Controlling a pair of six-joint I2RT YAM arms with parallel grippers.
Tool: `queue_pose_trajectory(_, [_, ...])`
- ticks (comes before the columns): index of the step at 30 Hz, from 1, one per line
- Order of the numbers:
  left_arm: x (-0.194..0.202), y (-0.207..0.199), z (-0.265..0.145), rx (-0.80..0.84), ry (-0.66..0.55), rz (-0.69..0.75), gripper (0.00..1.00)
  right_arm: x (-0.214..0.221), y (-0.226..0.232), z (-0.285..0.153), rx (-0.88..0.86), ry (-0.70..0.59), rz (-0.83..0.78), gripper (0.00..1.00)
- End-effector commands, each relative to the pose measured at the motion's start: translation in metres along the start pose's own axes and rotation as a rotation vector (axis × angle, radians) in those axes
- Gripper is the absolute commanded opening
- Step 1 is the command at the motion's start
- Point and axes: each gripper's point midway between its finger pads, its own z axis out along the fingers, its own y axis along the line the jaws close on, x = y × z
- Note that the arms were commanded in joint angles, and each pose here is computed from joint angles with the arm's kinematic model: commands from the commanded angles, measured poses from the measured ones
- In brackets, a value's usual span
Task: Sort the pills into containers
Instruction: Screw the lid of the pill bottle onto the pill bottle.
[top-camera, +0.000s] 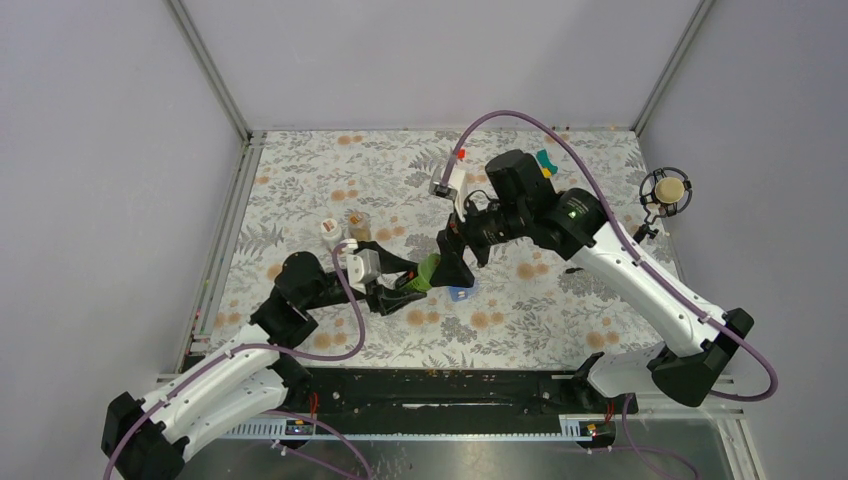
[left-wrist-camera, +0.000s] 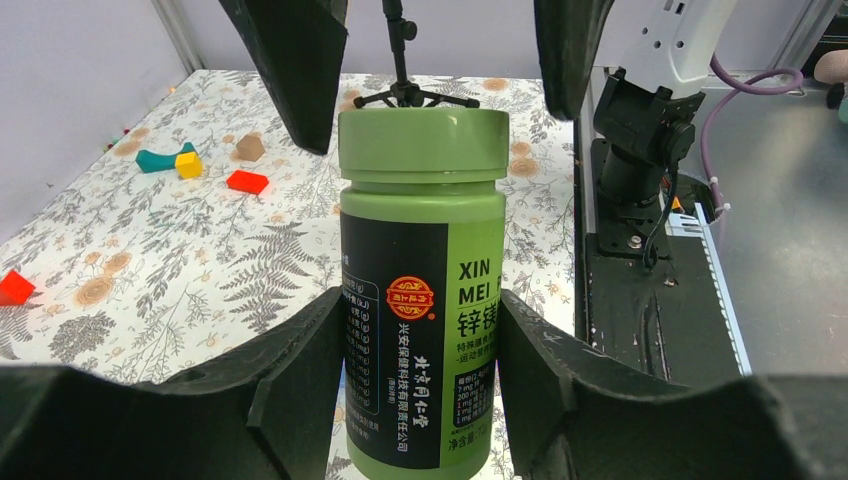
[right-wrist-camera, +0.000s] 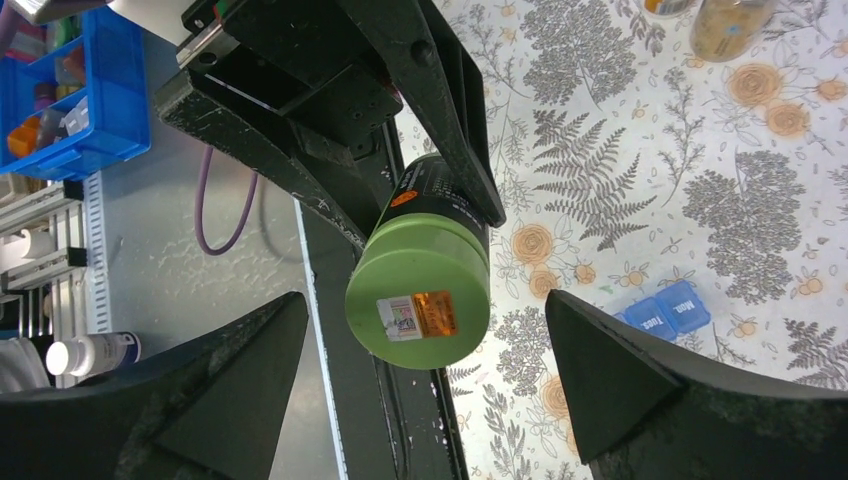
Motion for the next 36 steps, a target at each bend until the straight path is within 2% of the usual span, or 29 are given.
queue_pose_trajectory(1, [-0.042,-0.001,0.004,0.032,-0.104,0.080,0.00,-0.006,0.004,0.007,-0.050,-0.040,-0.004,0.93])
queue_pose_trajectory(6, [-0.043,0.001,0.005,0.016,-0.111,0.080,0.00,-0.010,-0.004,0.012,-0.015,-0.072,0.020,0.79])
queue_pose_trajectory(9, [-0.046,0.003,0.005,0.004,-0.125,0.087,0.00,-0.014,-0.010,0.014,0.017,-0.095,0.048,0.64])
queue_pose_trajectory(13, [-0.047,0.011,0.004,-0.040,-0.129,0.089,0.00,-0.024,-0.021,0.017,0.089,-0.174,0.170,0.43])
queue_pose_trajectory(16, [-0.047,0.019,0.003,-0.087,-0.135,0.092,0.00,-0.032,-0.030,0.020,0.145,-0.247,0.299,0.38])
queue_pose_trajectory(21, [-0.047,0.033,0.000,-0.175,-0.143,0.092,0.00,-0.032,-0.056,0.020,0.315,-0.301,0.551,0.37])
queue_pose_trajectory(23, [-0.046,0.037,0.000,-0.194,-0.140,0.089,0.00,-0.032,-0.063,0.018,0.363,-0.315,0.614,0.39])
queue_pose_trajectory(24, [-0.045,0.038,-0.001,-0.200,-0.138,0.088,0.00,-0.033,-0.064,0.017,0.368,-0.321,0.626,0.44])
queue_pose_trajectory(25, [-0.045,0.039,-0.001,-0.206,-0.137,0.087,0.00,-0.036,-0.060,0.016,0.350,-0.329,0.617,0.53])
queue_pose_trajectory(27, [-0.043,0.040,-0.002,-0.215,-0.130,0.086,0.00,-0.045,-0.049,0.013,0.287,-0.338,0.538,0.80])
queue_pose_trajectory(29, [-0.042,0.041,-0.004,-0.229,-0.129,0.088,0.00,-0.051,-0.036,0.004,0.239,-0.336,0.416,0.95])
queue_pose_trajectory(30, [-0.041,0.041,-0.004,-0.230,-0.129,0.088,0.00,-0.052,-0.027,0.000,0.201,-0.330,0.342,0.99])
queue_pose_trajectory(36, [-0.041,0.031,0.000,-0.164,-0.116,0.089,0.00,-0.030,0.018,-0.017,0.009,-0.248,-0.008,1.00])
